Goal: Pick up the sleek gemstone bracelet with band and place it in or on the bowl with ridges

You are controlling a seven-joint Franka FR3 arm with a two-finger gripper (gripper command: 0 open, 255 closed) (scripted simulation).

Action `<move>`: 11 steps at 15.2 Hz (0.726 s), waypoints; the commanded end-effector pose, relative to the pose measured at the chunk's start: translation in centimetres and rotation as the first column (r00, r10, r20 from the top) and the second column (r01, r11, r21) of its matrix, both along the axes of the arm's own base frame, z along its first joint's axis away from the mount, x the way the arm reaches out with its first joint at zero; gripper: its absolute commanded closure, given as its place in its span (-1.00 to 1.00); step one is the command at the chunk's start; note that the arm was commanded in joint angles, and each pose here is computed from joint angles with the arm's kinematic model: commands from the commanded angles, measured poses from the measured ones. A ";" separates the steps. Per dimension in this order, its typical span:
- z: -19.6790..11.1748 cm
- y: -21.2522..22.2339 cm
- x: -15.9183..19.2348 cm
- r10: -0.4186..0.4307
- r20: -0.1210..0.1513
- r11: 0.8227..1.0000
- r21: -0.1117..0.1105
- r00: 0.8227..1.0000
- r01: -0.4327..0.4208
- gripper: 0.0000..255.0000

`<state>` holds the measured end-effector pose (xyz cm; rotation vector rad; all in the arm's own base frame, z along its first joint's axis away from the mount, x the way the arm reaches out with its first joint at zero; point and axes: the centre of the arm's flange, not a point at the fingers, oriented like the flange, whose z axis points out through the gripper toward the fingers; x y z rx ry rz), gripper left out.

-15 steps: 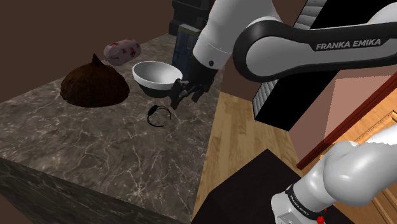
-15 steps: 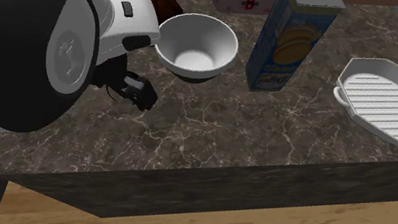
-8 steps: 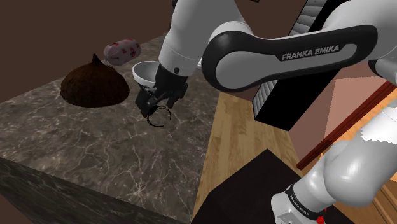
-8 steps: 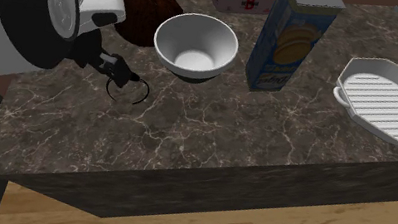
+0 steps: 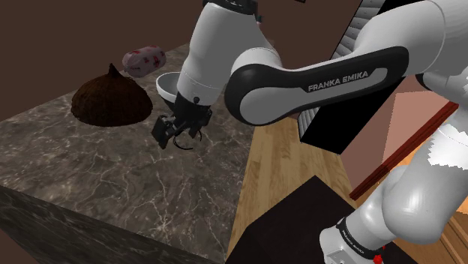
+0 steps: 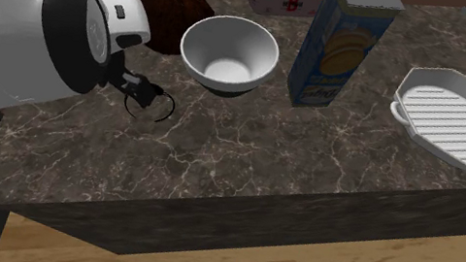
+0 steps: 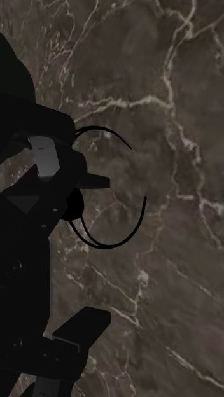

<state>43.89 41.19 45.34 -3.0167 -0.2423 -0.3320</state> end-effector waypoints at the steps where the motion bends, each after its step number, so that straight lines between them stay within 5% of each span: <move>1: -0.4 0.1 0.1 0.000 0.000 1.000 0.000 1.000 0.000 -1.00; 7: -0.4 0.0 0.1 0.000 0.000 1.000 0.000 1.000 0.000 -1.00; 8: -0.4 0.0 0.1 0.000 0.000 1.000 0.000 1.000 0.000 1.00; 11: -0.4 0.0 0.1 0.000 0.000 1.000 0.000 1.000 0.000 1.00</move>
